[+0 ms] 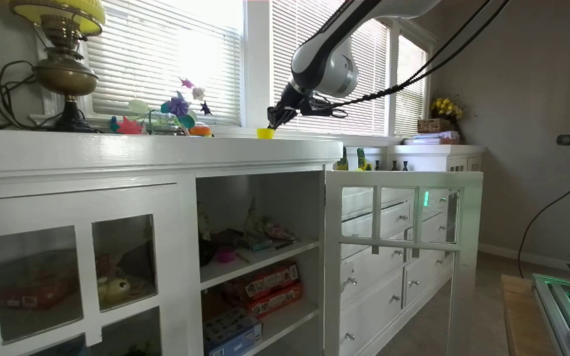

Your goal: Remove the yellow bowl from the open cabinet and place it on the counter then close the cabinet door.

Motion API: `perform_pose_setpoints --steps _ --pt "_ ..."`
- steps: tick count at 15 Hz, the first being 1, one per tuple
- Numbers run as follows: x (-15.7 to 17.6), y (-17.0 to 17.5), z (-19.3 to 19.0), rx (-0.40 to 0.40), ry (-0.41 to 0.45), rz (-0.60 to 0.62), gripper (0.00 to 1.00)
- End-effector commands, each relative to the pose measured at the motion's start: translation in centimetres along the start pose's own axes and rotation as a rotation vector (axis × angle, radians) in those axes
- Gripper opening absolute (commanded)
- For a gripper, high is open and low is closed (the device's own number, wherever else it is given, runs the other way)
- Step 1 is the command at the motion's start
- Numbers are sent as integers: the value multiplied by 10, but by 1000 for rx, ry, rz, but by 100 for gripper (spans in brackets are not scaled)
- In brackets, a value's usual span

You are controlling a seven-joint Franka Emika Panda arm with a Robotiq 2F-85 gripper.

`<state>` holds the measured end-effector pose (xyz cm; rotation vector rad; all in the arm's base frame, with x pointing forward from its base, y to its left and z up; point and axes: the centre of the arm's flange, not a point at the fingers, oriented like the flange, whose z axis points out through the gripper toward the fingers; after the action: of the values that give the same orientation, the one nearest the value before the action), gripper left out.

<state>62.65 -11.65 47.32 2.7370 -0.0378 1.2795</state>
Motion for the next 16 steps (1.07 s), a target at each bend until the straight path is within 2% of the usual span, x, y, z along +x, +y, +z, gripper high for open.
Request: perform_pose_setpoints --steps 1,2,5,12,16 --pt "1 -9 19 -20 3 5 20" --pt "1 -9 20 -20 2 5 33" --pt "-3 -10 20 -33 -8 1 52" --pt "-1 -38 -20 -48 129 -68 99" --pt "1 -51 -35 -69 219 -79 100"
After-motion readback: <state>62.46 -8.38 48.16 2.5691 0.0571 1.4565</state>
